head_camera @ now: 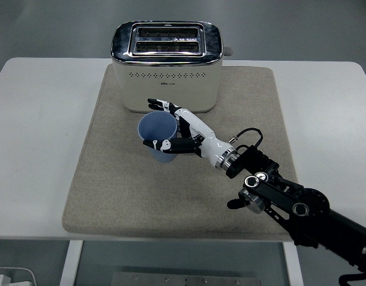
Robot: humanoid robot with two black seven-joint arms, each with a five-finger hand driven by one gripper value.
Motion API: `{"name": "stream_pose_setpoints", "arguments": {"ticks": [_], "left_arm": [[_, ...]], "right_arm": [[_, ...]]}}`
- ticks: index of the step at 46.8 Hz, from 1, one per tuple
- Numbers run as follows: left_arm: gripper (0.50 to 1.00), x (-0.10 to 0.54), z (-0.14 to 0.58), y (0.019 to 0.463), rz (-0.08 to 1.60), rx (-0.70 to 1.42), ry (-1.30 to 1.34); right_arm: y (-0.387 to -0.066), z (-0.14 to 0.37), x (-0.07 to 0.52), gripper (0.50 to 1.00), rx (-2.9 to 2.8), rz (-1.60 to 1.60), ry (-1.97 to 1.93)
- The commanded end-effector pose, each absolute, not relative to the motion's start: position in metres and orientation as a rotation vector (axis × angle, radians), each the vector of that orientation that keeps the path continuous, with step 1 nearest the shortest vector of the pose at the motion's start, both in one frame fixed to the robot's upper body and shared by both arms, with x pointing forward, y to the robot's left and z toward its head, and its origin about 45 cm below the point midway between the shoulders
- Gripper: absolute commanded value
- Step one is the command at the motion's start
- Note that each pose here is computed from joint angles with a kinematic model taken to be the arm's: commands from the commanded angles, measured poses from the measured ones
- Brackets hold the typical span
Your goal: Put the water cup in front of the bread machine
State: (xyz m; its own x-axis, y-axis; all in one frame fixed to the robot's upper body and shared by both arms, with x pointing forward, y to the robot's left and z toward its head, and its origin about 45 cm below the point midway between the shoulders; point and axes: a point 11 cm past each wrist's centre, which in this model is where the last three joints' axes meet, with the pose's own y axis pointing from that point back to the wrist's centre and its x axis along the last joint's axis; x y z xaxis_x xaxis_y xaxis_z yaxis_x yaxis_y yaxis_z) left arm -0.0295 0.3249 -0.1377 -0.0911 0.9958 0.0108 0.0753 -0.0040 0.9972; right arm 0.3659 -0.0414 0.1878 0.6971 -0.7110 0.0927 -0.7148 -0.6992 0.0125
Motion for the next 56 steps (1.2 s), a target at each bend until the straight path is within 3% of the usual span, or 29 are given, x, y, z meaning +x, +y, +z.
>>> {"name": "stream_pose_setpoints", "arguments": {"ticks": [1, 56], "left_arm": [[1.0, -0.03, -0.138, 0.325, 1.246, 1.226, 1.329], [1.0, -0.03, -0.138, 0.325, 1.246, 1.226, 1.329]], "right_arm": [[-0.048, 0.188, 0.369, 0.924, 2.837, 0.136, -1.207], [-0.067, 0.205, 0.376, 0.924, 2.842, 0.178, -1.258]]}}
